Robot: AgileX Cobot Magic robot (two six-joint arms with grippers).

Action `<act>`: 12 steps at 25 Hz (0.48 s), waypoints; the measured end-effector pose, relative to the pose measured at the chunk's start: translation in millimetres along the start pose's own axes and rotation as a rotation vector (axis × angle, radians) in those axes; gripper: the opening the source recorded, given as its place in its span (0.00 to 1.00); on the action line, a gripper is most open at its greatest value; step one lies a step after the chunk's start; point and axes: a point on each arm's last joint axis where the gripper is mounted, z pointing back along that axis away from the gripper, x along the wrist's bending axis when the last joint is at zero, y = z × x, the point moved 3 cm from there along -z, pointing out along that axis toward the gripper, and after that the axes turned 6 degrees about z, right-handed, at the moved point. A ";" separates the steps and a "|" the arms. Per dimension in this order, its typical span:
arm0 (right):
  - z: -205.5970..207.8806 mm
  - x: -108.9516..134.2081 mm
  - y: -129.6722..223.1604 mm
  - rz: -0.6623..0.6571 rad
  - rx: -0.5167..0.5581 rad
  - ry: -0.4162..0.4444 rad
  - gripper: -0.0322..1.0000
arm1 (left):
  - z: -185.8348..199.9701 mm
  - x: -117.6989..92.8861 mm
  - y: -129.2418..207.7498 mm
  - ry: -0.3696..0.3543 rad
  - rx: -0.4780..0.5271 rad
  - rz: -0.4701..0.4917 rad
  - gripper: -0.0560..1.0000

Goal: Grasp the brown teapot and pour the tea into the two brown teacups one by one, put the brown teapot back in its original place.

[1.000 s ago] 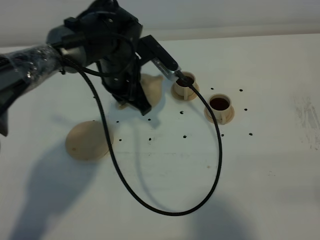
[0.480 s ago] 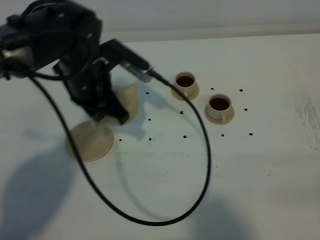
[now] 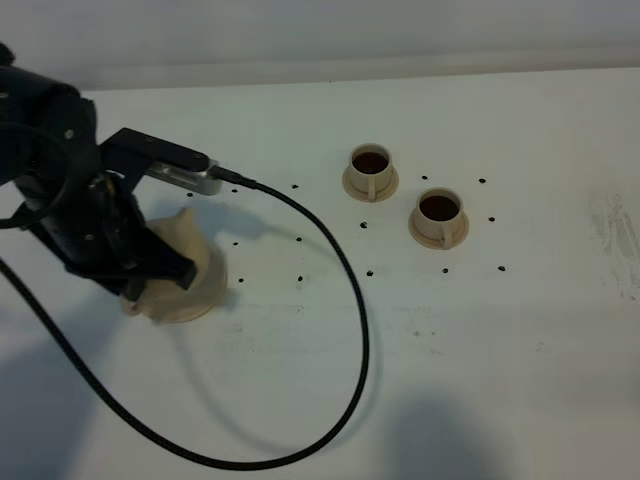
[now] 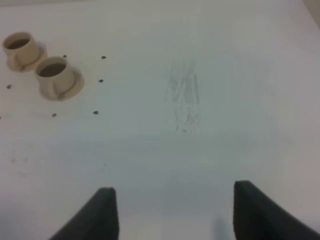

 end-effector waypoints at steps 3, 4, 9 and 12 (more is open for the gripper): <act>0.0 0.0 0.0 0.000 0.000 0.000 0.50 | 0.1 11.3 7.9 -0.002 0.004 0.047 0.06; 0.0 0.0 0.0 0.000 0.000 0.000 0.50 | -0.5 14.6 10.2 -0.003 0.008 0.066 0.06; 0.0 0.0 0.0 0.000 0.000 0.000 0.50 | -8.3 21.7 12.1 0.001 -0.012 0.147 0.06; 0.0 0.0 0.0 0.000 0.000 0.000 0.50 | -9.5 21.0 6.7 0.013 -0.059 0.177 0.06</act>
